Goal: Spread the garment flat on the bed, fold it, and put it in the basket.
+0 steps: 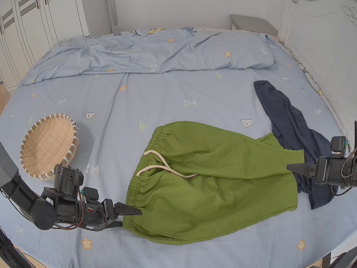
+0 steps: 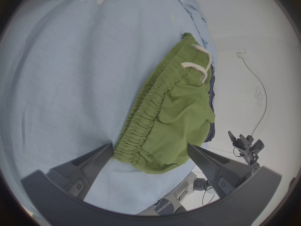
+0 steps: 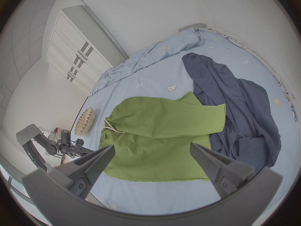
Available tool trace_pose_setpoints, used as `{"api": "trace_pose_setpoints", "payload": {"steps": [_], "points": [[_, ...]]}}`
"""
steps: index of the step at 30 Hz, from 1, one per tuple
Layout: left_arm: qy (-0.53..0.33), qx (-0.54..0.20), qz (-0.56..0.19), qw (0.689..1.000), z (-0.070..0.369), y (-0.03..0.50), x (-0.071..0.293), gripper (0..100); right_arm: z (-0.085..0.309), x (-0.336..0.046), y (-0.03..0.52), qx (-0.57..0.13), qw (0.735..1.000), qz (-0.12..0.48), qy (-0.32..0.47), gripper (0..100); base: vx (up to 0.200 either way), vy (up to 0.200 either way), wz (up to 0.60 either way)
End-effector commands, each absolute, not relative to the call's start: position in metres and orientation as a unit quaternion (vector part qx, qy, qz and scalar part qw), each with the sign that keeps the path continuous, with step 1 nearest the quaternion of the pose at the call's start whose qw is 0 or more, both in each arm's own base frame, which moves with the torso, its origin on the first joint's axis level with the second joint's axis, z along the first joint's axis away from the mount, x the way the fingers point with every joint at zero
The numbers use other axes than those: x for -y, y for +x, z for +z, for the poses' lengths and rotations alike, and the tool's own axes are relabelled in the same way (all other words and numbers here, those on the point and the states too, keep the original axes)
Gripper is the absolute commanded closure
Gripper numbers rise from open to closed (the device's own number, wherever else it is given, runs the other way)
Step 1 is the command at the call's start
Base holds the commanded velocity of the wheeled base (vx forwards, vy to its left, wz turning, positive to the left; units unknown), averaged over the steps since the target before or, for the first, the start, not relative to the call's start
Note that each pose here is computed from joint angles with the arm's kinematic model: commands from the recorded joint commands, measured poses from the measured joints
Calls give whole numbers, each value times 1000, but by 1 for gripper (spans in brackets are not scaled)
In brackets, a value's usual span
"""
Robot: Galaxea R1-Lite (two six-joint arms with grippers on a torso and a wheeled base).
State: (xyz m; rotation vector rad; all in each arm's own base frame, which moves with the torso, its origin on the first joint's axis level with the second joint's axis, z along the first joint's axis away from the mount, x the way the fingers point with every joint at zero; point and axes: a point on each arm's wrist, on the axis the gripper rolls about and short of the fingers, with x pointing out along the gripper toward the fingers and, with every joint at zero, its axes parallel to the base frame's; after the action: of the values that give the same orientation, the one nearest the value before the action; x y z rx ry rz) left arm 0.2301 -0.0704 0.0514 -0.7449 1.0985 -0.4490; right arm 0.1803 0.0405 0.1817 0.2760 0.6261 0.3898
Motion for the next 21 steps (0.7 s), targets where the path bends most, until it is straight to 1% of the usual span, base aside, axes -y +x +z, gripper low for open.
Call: {"api": "trace_pose_setpoints", "payload": {"steps": [1,21], "points": [[-341,-526,-198,753,40,231,72,0,179,-40,182,-312,922,187,135,0,0,0,0],[-340,-496,-218,769,62,213,69,0,177,-42,181,-316,920,192,133,0,0,0,0]]}}
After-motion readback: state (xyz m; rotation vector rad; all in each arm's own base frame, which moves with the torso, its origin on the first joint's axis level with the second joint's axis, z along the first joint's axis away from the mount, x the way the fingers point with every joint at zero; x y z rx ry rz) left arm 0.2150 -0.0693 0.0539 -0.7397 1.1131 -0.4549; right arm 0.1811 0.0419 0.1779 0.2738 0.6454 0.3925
